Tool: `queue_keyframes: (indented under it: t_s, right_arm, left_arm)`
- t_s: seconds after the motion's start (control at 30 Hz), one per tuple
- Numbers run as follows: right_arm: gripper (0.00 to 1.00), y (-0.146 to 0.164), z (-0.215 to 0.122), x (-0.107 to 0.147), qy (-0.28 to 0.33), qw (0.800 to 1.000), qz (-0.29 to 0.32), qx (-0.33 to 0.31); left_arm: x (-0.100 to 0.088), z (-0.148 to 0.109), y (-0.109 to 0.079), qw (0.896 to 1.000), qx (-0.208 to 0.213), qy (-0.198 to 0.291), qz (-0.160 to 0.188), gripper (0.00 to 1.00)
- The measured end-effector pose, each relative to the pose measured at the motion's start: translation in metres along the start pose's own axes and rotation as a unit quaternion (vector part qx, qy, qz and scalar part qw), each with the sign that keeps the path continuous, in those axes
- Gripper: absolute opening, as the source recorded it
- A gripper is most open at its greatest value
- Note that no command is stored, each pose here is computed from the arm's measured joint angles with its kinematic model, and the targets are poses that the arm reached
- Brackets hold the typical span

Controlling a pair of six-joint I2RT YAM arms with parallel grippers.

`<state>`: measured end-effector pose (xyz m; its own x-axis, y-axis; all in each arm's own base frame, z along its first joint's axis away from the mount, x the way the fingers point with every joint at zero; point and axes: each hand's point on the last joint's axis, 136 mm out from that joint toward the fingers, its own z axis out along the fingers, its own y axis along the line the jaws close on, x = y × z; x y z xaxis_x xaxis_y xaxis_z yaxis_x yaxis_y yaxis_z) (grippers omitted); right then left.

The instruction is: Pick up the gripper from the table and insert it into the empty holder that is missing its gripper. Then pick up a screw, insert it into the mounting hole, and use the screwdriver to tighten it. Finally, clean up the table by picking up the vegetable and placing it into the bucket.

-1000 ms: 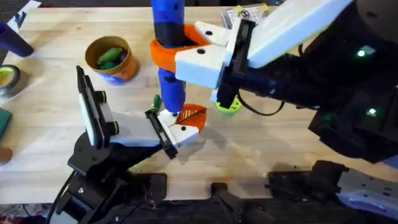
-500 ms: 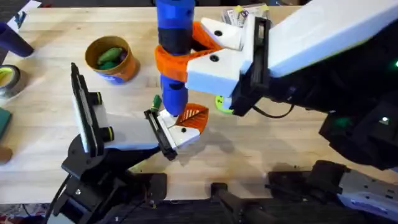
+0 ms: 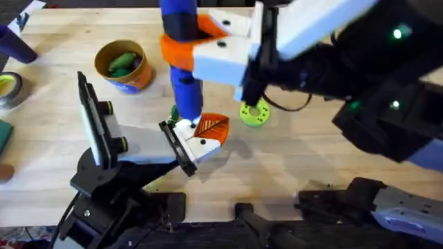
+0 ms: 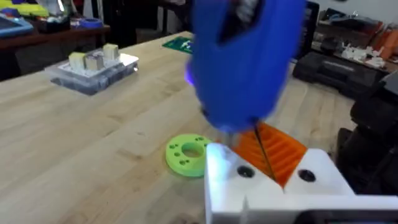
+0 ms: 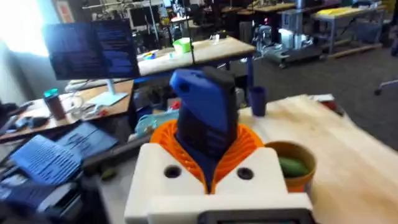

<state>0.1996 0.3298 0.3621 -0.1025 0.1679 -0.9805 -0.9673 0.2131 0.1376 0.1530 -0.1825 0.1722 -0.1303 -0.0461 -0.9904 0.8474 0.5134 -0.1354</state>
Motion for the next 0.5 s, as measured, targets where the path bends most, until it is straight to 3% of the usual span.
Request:
queue_keyframes:
  t_s: [0.27,0.5]
  right_arm:
    - [0.021,-0.008,0.009,-0.058,-0.037,0.998,-0.04,0.017]
    - [0.021,-0.025,0.003,-0.05,-0.015,0.997,-0.058,0.041]
  left_arm:
    - [0.007,0.001,0.001,1.0,-0.001,0.009,-0.006,0.015]
    - [0.007,0.001,0.001,1.0,-0.001,0.009,-0.006,0.015]
